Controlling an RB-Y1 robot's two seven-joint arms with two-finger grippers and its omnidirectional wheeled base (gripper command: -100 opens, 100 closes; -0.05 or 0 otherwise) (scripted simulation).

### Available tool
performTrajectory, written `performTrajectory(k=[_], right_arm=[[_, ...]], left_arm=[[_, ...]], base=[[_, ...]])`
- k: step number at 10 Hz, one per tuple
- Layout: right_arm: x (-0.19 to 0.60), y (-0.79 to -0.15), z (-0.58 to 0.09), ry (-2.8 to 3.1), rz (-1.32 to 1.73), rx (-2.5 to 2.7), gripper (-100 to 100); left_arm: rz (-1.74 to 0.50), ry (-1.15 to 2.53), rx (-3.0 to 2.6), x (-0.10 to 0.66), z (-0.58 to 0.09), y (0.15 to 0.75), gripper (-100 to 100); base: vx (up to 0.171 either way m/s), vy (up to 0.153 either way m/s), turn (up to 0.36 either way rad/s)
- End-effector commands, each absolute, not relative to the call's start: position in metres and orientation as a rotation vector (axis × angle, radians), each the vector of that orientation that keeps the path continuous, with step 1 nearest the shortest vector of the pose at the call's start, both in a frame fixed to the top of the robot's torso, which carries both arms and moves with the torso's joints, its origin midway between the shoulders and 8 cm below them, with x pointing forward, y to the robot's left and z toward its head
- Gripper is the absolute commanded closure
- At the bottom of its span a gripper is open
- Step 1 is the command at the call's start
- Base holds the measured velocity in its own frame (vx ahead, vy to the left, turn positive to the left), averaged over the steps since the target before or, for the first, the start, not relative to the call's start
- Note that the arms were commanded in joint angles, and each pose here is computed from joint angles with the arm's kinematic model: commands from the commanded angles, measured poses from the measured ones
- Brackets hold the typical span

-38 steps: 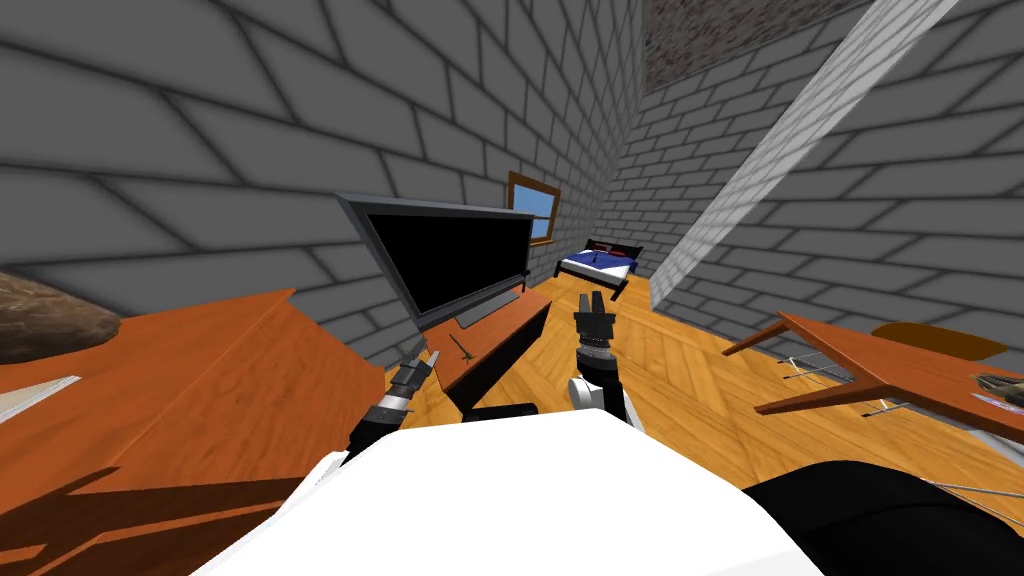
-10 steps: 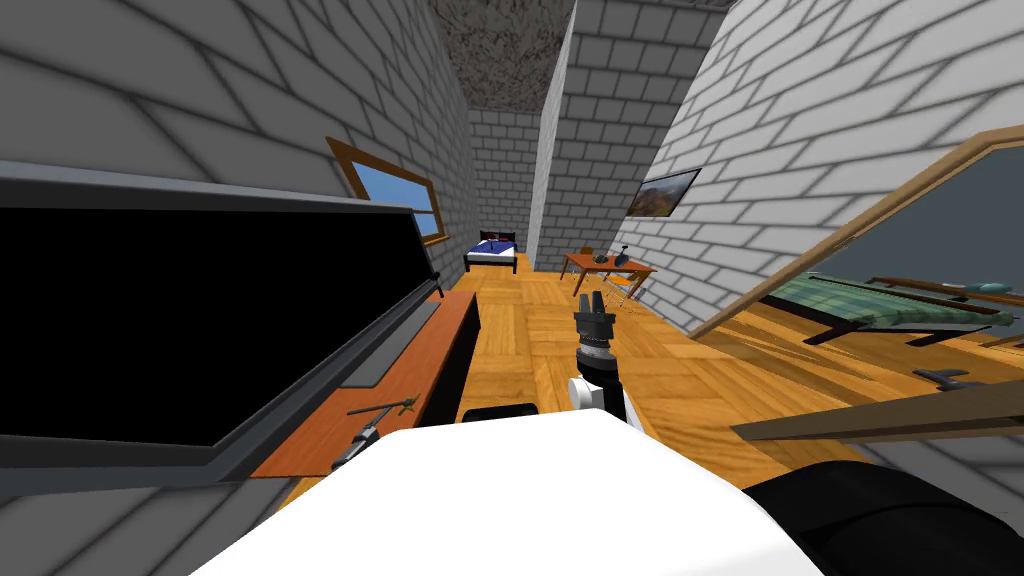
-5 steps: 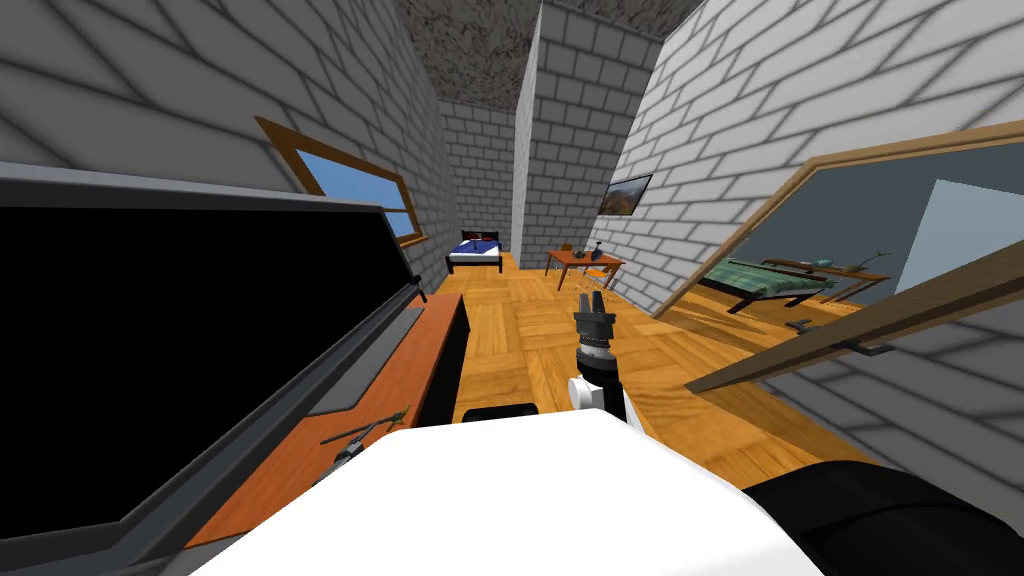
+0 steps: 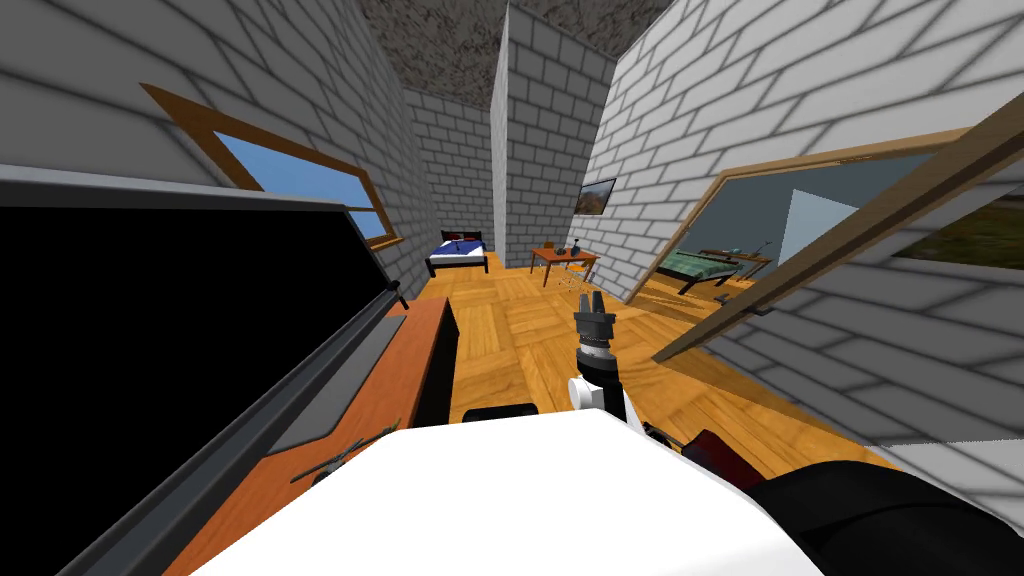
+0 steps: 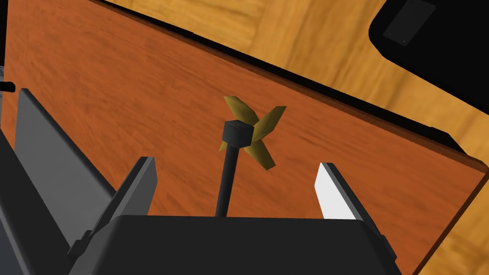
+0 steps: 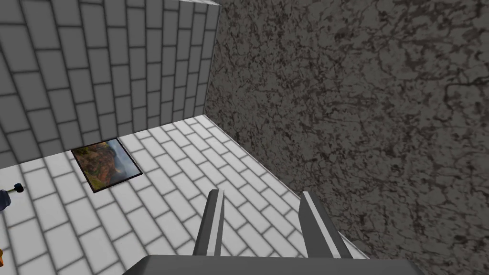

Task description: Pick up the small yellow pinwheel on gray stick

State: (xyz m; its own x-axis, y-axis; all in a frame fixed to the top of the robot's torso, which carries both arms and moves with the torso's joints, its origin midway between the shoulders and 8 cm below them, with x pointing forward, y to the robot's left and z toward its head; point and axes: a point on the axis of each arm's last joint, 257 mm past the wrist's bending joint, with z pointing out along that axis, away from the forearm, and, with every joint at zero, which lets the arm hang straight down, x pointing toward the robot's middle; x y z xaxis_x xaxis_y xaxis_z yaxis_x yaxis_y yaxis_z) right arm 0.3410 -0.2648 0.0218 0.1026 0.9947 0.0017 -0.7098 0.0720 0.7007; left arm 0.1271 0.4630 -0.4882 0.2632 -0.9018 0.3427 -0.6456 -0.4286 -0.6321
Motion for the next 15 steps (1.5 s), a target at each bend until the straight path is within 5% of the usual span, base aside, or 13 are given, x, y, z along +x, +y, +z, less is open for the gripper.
performTrajectory(k=[1, 15], right_arm=[[0.341, -0.265, 0.022, 0.566, 1.389, 0.630, 0], [0.341, -0.265, 0.022, 0.567, 1.389, 0.630, 0]], left_arm=[[-0.905, 1.389, -2.225, 0.111, -0.496, 0.481, -100], [-0.529, 1.089, -2.557, -0.005, -0.532, 0.558, -100]], base=[[-0.046, 0.056, -0.328], [-0.061, 0.041, -0.283]])
